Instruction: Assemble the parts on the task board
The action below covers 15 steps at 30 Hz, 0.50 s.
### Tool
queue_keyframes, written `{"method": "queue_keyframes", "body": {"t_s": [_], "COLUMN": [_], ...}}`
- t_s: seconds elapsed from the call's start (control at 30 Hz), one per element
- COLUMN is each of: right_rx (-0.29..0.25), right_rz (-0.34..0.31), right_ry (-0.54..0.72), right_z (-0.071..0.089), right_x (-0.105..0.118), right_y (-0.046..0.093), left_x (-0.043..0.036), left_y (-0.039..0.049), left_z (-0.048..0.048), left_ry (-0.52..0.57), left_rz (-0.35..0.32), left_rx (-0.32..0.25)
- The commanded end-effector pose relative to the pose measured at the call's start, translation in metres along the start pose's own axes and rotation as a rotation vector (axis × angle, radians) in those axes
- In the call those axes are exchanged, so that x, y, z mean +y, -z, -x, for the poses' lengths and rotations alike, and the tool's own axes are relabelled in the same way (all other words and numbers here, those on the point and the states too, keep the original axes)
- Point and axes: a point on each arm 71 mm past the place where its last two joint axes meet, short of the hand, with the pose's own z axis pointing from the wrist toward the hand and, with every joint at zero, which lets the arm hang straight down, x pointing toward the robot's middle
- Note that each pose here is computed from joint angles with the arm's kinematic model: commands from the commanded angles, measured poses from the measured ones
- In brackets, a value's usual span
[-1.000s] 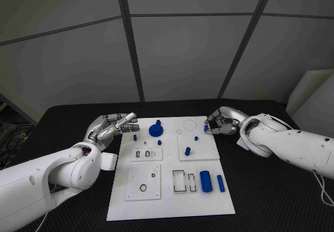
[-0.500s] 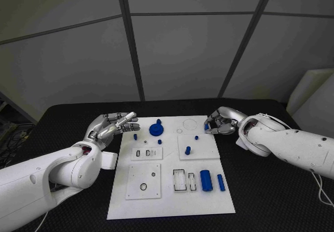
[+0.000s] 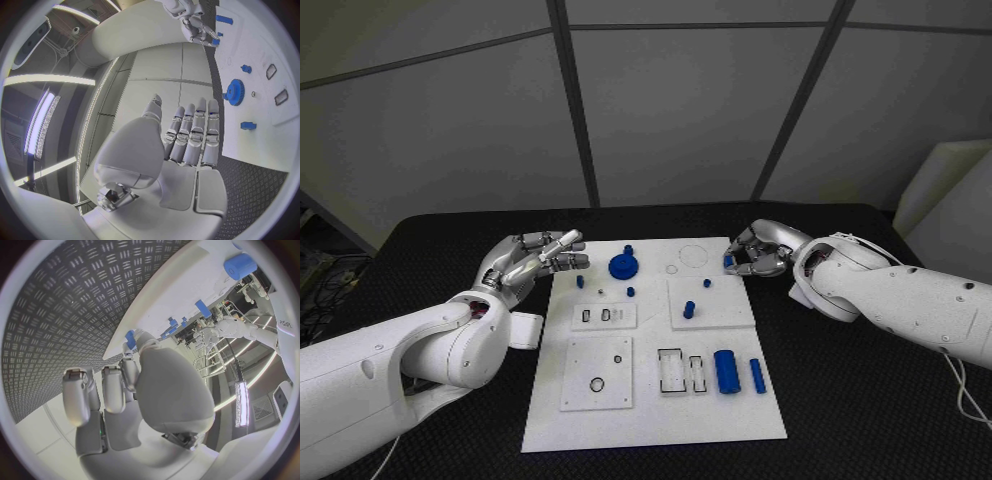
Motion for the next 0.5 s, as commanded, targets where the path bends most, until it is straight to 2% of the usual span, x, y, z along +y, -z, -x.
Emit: {"method": "queue_keyframes", "body": {"t_s": [0.03, 0.27, 0.5], "right_rx": [-0.037, -0.126, -0.151], "right_rz": [0.014, 0.042, 0.055], "right_ry": [0.01, -0.045, -0.078], "right_z": [0.003, 0.006, 0.006], "right_x": [0.004, 0.016, 0.028], "right_y": [0.0, 0.003, 0.007], "left_x": [-0.0012, -0.0009, -0.0011], "left_y": [-0.0001, -0.0001, 0.0003], "left_z": [-0.0009, -0.001, -0.0007], "left_ry": [0.004, 0.005, 0.004], "left_rz": [-0.006, -0.004, -0.003], "left_rx": [0.011, 0.012, 0.012]}}
